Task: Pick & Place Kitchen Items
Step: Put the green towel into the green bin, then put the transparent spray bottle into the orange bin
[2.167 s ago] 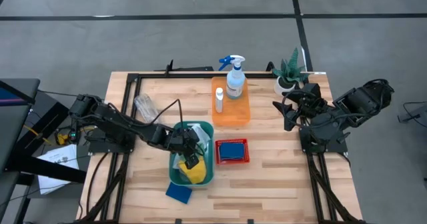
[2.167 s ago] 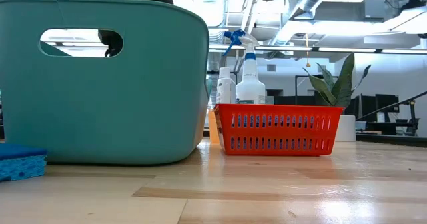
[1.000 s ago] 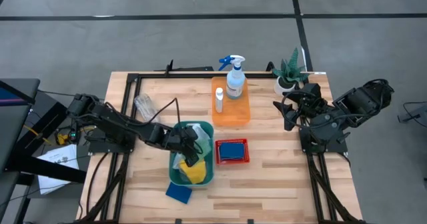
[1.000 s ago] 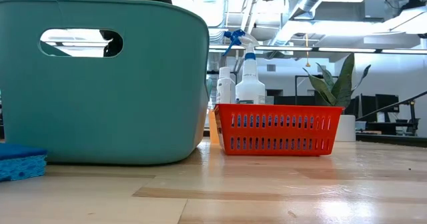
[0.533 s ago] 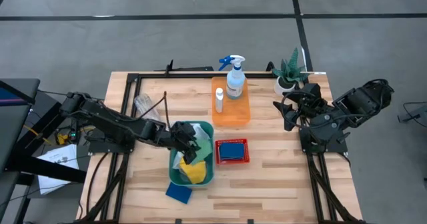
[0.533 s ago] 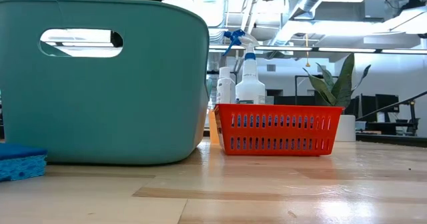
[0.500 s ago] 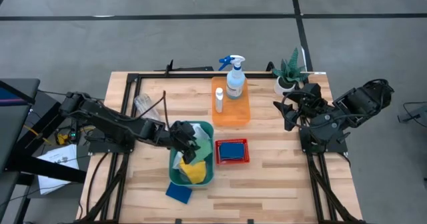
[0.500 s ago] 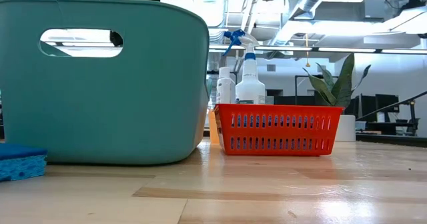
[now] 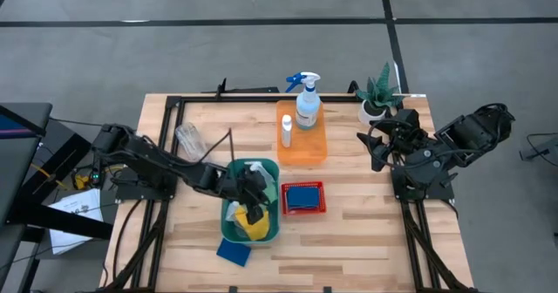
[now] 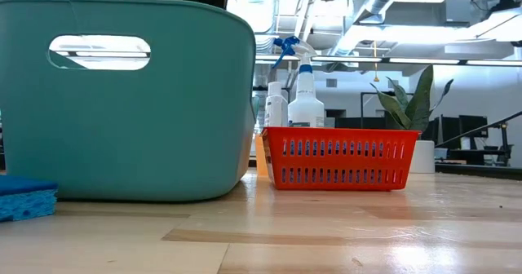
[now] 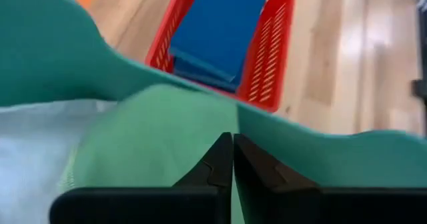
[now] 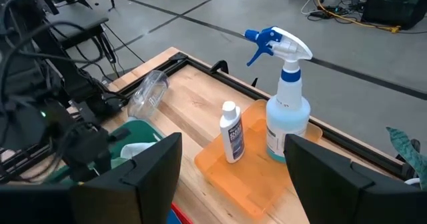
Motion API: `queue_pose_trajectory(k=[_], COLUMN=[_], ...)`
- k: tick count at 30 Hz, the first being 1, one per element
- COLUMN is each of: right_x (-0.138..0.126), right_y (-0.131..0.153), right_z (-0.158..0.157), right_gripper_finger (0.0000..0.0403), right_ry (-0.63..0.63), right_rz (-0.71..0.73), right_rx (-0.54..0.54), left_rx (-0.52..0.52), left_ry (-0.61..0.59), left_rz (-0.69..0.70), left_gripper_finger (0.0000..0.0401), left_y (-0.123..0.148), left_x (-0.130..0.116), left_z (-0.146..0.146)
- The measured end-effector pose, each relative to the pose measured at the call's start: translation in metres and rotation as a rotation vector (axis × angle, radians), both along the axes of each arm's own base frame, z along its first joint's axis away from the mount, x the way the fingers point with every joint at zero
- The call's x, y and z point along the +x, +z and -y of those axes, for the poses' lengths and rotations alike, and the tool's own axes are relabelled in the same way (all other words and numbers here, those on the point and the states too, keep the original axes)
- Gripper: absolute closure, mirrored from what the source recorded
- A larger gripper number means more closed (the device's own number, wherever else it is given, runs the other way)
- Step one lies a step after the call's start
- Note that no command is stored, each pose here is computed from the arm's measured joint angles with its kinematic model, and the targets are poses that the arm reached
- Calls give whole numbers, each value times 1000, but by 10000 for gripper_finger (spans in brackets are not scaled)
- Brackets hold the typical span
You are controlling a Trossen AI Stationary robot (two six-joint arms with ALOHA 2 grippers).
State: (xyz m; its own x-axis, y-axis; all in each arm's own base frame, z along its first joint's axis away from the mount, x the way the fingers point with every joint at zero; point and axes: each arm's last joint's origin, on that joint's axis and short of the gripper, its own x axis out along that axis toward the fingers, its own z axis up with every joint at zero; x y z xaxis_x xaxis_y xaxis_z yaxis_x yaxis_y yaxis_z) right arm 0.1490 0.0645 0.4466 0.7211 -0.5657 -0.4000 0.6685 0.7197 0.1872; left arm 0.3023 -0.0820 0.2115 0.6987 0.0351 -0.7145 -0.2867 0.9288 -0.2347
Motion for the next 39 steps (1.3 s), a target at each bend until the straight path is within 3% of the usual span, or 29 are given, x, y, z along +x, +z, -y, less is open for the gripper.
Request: queue_pose_trajectory(k=[6, 16, 26, 39], right_x=[0, 0, 0, 0], right_y=[0, 0, 0, 0], right_z=[0, 0, 0, 0], right_gripper_finger=[148, 148, 148, 148], right_ry=[0, -2, -4, -11], right_rz=[0, 1, 1, 9], right_rx=[0, -3, -4, 5], left_rx=[-2, 10, -21, 22], left_ry=[22, 71, 65, 78], left_rz=[-106, -301, -232, 17], left_gripper_finger=[400, 401, 401, 401], left_y=[-21, -33, -24, 31], left_x=[2, -13, -10, -26], left_z=[1, -3, -2, -10])
